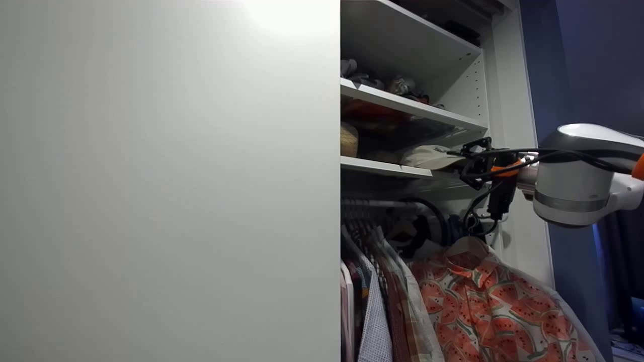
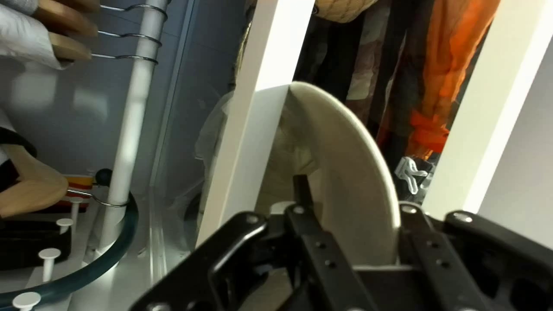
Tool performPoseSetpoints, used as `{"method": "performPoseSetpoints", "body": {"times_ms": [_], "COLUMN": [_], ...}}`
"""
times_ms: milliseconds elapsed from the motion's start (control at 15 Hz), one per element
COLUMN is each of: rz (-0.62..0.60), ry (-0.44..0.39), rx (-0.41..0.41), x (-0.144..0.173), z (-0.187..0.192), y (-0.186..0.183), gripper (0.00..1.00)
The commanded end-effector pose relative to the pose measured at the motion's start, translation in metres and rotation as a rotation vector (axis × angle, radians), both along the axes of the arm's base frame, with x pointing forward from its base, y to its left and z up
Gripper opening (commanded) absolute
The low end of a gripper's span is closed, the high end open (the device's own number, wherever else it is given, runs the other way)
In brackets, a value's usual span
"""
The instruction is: Hang the cap in the shelf
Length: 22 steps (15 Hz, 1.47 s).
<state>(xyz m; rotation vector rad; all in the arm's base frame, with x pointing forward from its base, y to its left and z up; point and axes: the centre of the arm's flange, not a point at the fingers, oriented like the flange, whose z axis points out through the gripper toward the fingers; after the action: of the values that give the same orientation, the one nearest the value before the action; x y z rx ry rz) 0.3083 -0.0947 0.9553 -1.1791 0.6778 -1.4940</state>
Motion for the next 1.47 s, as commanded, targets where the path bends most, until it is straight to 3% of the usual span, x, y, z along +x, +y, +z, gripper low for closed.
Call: {"method": "performPoseSetpoints", "body": {"times_ms": [0,133,800,1400], "rz": [0.001,0.004,0.029,-0.115], "ry": [-0.049,-0.069,-0.218,-0.221], "rx": [0.027,0.034,0.021,-0.062], "x": [0.004,0.0,-0.045,-0.074], "z": [0.005,0.004,-0.004,-0.024], "y": [-0.003,-0.004,-0.007,0.031], "gripper": [0.05,0.0,0.01,0.01]}}
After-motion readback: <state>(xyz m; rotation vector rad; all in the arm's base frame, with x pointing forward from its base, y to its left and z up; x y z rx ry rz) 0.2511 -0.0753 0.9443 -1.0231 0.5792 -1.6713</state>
